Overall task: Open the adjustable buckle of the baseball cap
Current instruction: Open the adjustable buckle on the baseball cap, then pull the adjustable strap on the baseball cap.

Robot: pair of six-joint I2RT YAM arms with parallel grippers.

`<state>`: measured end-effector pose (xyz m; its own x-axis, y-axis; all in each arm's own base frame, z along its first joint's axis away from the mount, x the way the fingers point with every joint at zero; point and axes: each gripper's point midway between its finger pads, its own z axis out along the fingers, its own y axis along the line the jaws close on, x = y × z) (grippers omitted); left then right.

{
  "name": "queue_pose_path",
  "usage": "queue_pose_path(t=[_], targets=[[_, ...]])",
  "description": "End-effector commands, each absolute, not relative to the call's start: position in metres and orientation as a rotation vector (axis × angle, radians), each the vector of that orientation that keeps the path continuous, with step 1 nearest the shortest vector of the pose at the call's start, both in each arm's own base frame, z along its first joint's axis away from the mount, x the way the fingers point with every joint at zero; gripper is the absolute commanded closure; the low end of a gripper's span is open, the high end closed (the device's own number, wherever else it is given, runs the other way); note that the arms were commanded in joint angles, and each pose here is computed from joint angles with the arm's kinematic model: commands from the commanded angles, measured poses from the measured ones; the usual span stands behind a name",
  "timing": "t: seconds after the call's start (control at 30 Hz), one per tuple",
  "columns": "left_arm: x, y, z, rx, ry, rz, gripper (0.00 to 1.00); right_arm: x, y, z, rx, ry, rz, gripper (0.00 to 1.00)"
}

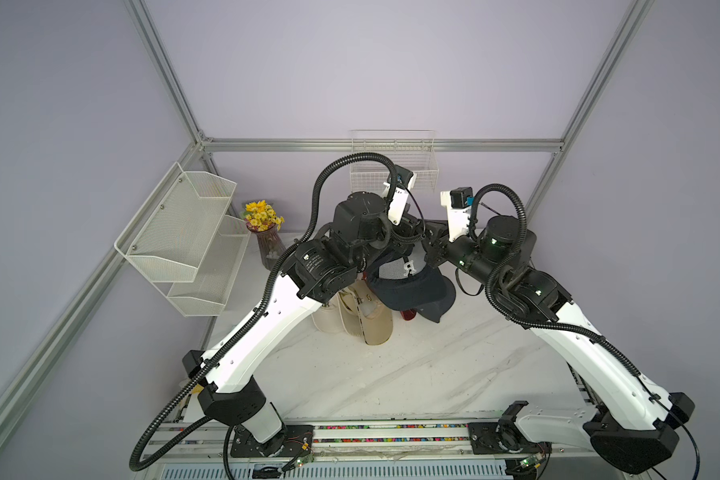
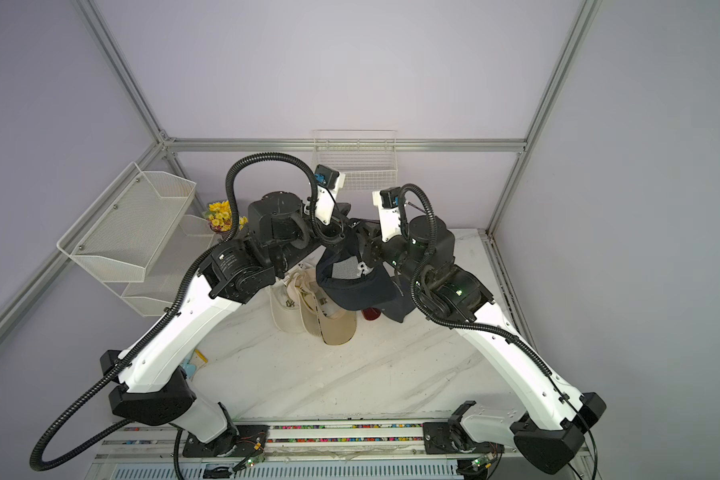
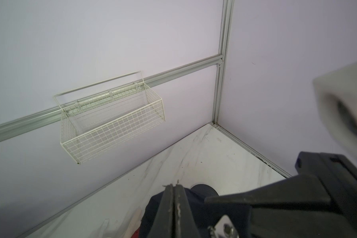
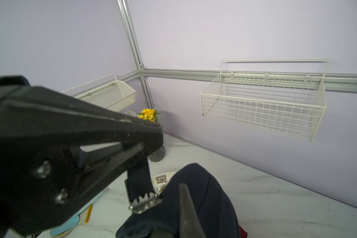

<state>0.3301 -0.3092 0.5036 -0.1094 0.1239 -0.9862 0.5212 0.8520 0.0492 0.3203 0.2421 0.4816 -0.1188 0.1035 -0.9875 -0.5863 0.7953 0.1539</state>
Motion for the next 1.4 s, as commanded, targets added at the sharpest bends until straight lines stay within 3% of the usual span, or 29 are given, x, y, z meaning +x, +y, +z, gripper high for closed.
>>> queue_pose_path(t=[0.0, 0.17, 0.3, 0.33, 0.37, 0.4, 0.43, 0.73, 0.9, 1.03, 1.37], targets=[[0.322, -0.297, 0.491, 0.455, 1.705, -0.416, 1.0, 0.312, 0.223, 0.542, -0.296, 1.425, 0.611, 1.0], [0.314, -0.294, 0.458, 0.436, 1.757, -0.463, 1.0, 0.313, 0.222, 0.57, -0.27, 1.368, 0.618, 1.0], [0.306, -0.28, 0.472, 0.413, 1.706, -0.468, 1.0, 0.315, 0.225, 0.569, -0.27, 1.375, 0.635, 1.0], [0.304, -0.279, 0.477, 0.419, 1.684, -0.47, 0.84, 0.317, 0.227, 0.566, -0.272, 1.385, 0.635, 1.0], [0.302, -0.277, 0.483, 0.424, 1.66, -0.471, 0.53, 0.317, 0.229, 0.564, -0.277, 1.392, 0.64, 1.0], [0.3, -0.276, 0.487, 0.429, 1.639, -0.469, 0.33, 0.317, 0.231, 0.562, -0.287, 1.398, 0.649, 1.0], [0.298, -0.275, 0.491, 0.437, 1.615, -0.469, 0.23, 0.319, 0.234, 0.557, -0.295, 1.41, 0.654, 1.0], [0.285, -0.262, 0.518, 0.445, 1.445, -0.41, 0.04, 0.32, 0.248, 0.539, -0.363, 1.472, 0.68, 1.0], [0.28, -0.273, 0.532, 0.472, 1.391, -0.361, 0.01, 0.32, 0.251, 0.532, -0.375, 1.489, 0.691, 1.0], [0.283, -0.283, 0.538, 0.492, 1.378, -0.334, 0.05, 0.319, 0.253, 0.528, -0.379, 1.493, 0.705, 1.0], [0.291, -0.289, 0.543, 0.496, 1.37, -0.285, 0.32, 0.314, 0.252, 0.527, -0.384, 1.487, 0.714, 1.0]])
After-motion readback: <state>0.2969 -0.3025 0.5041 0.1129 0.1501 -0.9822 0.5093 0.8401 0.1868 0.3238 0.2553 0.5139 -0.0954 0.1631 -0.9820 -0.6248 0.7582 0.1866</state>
